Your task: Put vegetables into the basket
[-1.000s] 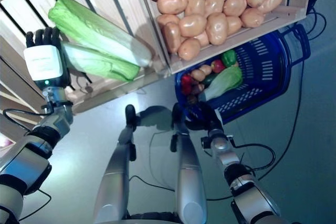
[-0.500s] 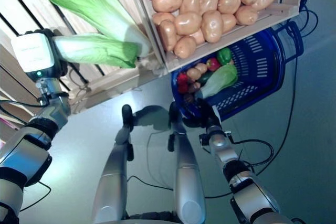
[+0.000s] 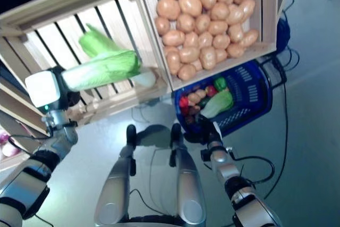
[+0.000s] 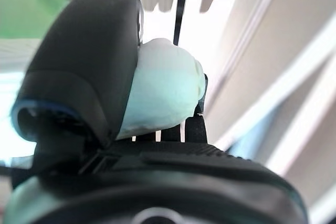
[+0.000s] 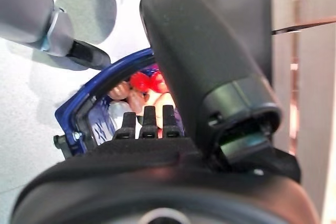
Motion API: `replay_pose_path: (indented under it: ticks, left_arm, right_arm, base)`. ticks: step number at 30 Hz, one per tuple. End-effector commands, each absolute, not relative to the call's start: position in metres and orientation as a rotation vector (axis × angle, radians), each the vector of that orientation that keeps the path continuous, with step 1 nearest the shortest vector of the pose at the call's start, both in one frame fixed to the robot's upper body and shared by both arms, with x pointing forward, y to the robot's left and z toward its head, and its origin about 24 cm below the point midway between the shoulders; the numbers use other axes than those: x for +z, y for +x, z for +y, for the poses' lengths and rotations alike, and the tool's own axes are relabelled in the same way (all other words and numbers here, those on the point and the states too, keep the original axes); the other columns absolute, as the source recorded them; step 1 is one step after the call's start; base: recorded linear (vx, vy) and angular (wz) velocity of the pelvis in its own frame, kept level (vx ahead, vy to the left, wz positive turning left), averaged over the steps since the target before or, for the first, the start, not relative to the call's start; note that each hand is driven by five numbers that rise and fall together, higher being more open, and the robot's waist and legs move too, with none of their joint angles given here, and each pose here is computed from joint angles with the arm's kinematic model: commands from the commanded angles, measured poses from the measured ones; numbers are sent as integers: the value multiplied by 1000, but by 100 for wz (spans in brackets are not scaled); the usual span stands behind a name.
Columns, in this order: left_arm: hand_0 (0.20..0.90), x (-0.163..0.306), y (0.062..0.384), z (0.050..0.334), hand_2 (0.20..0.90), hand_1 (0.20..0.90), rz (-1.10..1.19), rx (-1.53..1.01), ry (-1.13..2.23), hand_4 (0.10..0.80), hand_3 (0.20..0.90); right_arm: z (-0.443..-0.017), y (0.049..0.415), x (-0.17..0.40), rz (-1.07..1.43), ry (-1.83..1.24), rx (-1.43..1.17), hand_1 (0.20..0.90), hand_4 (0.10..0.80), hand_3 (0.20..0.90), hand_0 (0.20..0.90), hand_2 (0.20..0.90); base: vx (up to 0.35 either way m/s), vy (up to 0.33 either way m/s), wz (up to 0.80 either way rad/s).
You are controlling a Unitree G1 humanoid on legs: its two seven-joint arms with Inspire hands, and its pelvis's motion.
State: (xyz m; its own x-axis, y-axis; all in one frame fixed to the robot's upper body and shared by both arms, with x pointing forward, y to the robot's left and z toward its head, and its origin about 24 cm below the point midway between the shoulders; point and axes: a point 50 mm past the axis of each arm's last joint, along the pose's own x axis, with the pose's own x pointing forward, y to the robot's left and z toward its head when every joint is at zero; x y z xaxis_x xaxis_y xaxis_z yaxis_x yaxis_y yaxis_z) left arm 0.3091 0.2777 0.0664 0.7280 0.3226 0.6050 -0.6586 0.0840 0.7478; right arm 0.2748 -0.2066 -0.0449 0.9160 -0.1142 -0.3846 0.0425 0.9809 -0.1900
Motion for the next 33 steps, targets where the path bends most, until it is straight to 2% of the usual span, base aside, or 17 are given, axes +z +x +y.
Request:
replay_pose_path:
  ticks: [1, 5, 8, 13, 23, 33]
  left_arm:
    - [300, 77, 299, 259, 300, 300, -501, 786, 1154, 400, 300]
    - [300, 63, 273, 246, 300, 300, -476, 647, 999, 400, 300]
    - [300, 58, 254, 235, 300, 300, -430, 477, 837, 400, 300]
    - [300, 50, 239, 221, 300, 300, -333, 314, 684, 400, 300]
    - [300, 47, 242, 176, 300, 300, -207, -90, 380, 400, 300]
    - [300, 54, 239, 140, 300, 300, -209, -357, 267, 400, 300]
  right_arm:
    - [-234, 257, -31, 268, -107, -160, 900, 800, 900, 900, 900]
    - [-229, 246, -20, 194, 36, -162, 900, 800, 900, 900, 900]
    - [-219, 235, -2, 87, 218, -72, 900, 800, 900, 900, 900]
    - [-211, 225, 24, -22, 422, 58, 900, 800, 900, 900, 900]
    - [-164, 227, 81, -221, 576, 467, 900, 800, 900, 900, 900]
    - [-136, 233, 92, -212, 596, 555, 900, 800, 900, 900, 900]
  base:
    - [128, -10, 7]
    - [126, -18, 10]
    - [192, -10, 11]
    - [148, -8, 10]
    - [116, 4, -8]
    - [58, -7, -8]
